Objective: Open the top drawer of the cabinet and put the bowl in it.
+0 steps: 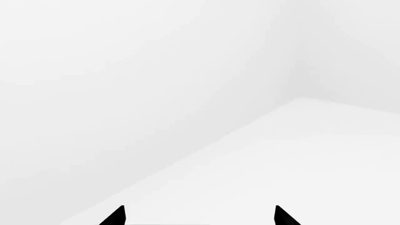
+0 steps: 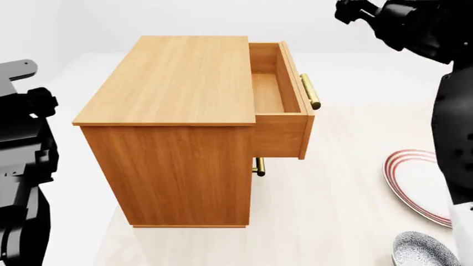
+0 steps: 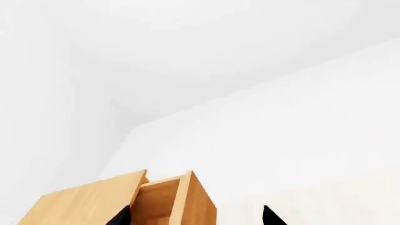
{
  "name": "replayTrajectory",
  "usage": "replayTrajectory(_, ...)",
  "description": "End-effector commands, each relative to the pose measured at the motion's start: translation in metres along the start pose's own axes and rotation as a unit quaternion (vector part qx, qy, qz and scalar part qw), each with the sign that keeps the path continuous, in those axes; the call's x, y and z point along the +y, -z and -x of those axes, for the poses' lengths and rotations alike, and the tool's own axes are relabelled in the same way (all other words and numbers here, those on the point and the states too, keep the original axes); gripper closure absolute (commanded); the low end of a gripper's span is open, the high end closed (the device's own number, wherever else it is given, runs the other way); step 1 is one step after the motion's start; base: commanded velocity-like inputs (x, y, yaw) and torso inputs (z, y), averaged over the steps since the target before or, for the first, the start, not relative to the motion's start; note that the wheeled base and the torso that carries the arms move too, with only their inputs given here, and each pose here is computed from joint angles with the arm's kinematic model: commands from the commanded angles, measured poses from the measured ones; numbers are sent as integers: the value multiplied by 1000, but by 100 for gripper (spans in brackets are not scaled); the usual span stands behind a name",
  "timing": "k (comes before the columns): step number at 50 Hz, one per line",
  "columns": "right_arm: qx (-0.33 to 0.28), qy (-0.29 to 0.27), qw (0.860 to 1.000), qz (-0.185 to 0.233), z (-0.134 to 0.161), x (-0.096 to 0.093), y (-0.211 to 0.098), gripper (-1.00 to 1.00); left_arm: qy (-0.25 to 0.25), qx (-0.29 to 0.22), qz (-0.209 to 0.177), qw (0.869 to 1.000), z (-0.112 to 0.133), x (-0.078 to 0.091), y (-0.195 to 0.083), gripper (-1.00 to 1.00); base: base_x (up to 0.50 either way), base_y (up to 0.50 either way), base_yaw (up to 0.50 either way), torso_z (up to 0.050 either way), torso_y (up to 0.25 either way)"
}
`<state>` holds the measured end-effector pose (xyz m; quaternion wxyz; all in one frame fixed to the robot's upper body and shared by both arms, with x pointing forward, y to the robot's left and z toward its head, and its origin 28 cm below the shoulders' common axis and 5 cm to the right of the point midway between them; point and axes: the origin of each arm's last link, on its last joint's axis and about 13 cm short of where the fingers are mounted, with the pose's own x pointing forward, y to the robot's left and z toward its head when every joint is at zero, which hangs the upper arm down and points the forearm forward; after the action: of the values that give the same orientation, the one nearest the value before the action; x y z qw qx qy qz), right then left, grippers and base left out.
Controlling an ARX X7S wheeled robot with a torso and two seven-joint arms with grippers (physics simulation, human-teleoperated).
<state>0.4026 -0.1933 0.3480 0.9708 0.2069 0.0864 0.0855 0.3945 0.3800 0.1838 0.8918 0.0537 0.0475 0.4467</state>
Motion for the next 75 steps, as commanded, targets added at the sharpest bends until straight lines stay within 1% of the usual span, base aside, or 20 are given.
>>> replayTrajectory(1,70,-22,980,187,11,69,-33,-100,-2,2,2,1000,-1,2,2,-100,0,0,0,0,0)
replayTrajectory(3,100,-9,973,210,12,78,-30,-100,-1,2,2,1000,-1,2,3,-100,0,0,0,0,0)
replayTrajectory(5,134,-7,967,218,14,84,-27,-100,-1,3,1,1000,-1,2,4,-100,0,0,0,0,0)
replayTrajectory(9,194,-35,964,181,18,92,-19,-100,0,3,1,1000,0,1,3,-100,0,0,0,0,0)
replayTrajectory(12,220,-48,959,169,20,96,-16,-100,2,3,1,1000,0,1,3,-100,0,0,0,0,0)
replayTrajectory(19,263,-36,951,158,16,91,0,-100,3,4,2,1000,0,1,4,-100,0,0,0,0,0)
replayTrajectory(30,297,-20,943,153,10,83,16,-100,1,9,3,1000,-1,3,6,-100,0,0,0,0,0)
replayTrajectory(31,305,-10,937,169,10,83,17,-100,1,10,3,1000,-1,3,6,-100,0,0,0,0,0)
replayTrajectory(33,312,3,931,189,9,83,18,-100,0,11,3,1000,-1,3,7,-100,0,0,0,0,0)
replayTrajectory(36,317,10,927,202,9,83,19,-100,0,12,4,1000,-1,3,7,-100,0,0,0,0,0)
replayTrajectory(43,325,12,923,208,7,81,23,-100,0,13,4,1000,-1,3,8,-100,0,0,0,0,0)
replayTrajectory(48,334,17,917,218,4,78,29,-100,-1,13,4,1000,-1,3,8,-100,0,0,0,0,0)
replayTrajectory(60,343,19,909,237,0,77,36,-100,0,15,4,1000,0,2,10,-100,0,0,0,0,0)
replayTrajectory(71,349,18,903,250,-3,77,41,-100,1,15,4,1000,0,3,11,-100,0,0,0,0,0)
replayTrajectory(75,348,26,901,256,-3,76,42,-100,1,15,4,1000,0,3,10,-100,0,0,0,0,0)
